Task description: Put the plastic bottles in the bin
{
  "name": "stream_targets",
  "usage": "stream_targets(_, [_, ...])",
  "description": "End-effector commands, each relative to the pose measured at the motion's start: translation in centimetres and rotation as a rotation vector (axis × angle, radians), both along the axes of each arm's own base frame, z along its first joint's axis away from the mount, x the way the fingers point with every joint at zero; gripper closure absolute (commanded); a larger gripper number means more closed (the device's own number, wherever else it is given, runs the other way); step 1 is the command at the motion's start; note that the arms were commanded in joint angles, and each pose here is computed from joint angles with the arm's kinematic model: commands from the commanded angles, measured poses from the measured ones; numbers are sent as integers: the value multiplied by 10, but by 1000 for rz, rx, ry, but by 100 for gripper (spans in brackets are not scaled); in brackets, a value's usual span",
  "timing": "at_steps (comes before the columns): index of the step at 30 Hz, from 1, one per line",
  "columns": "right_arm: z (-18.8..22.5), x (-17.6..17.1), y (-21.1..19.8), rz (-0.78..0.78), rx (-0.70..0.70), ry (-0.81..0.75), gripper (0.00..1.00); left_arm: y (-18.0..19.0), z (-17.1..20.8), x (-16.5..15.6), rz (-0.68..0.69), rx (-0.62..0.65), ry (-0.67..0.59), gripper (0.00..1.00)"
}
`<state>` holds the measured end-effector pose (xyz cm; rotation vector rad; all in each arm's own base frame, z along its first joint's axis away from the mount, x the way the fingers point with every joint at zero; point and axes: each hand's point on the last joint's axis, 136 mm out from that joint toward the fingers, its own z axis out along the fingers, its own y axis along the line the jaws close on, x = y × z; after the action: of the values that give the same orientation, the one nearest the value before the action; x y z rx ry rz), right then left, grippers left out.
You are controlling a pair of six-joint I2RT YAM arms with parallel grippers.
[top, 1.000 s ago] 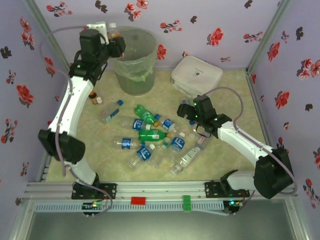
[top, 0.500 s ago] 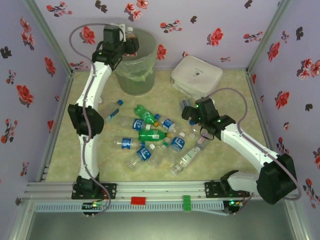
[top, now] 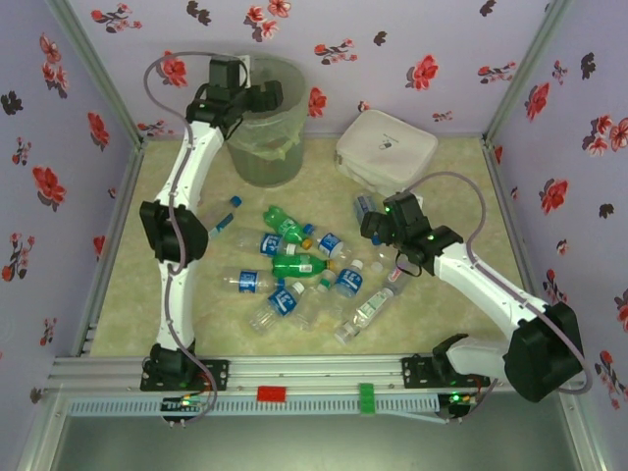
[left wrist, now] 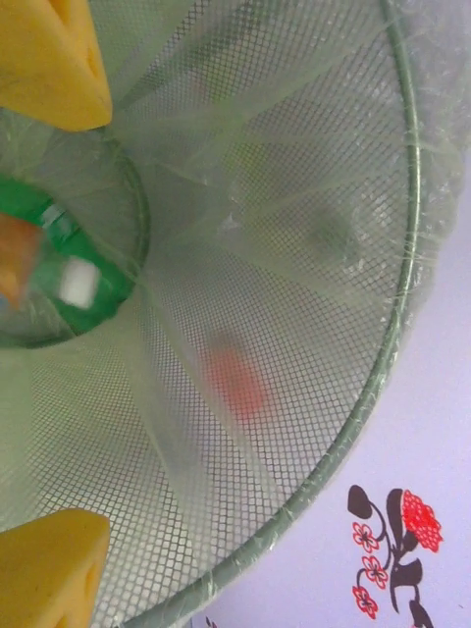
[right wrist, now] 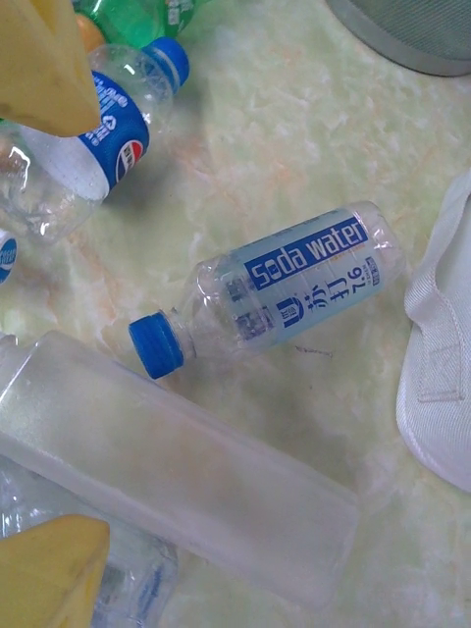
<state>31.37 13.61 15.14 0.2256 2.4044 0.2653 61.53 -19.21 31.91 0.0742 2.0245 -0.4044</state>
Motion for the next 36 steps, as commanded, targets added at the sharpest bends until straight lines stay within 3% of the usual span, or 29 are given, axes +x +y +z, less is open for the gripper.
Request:
stream_targets(1, [16, 17, 7, 68, -68, -66, 0, 7, 71, -29, -7, -18, -113, 0])
stream_targets(7, [2, 51, 18, 122, -172, 1, 0, 16, 93, -73, -13, -47, -145, 0])
stream_targets(19, [-60, 108, 26, 189, -440, 267, 0, 51, 22, -184, 43, -174, -99, 0])
stream_targets(24, [-86, 126, 36, 221, -391, 317, 1, 60, -21, -209, 78, -201, -19, 0])
stream_targets(28, [-96, 137, 37, 203, -357, 331, 5, 90, -63, -215, 276, -185, 94, 0])
stream_targets(30, [-102, 140, 40, 204, -339, 343, 11, 103, -86, -222, 346, -128, 165, 0])
stream_targets(36, [-122, 147, 46, 194, -307, 366, 20, 110, -137, -239, 374, -65, 307, 0])
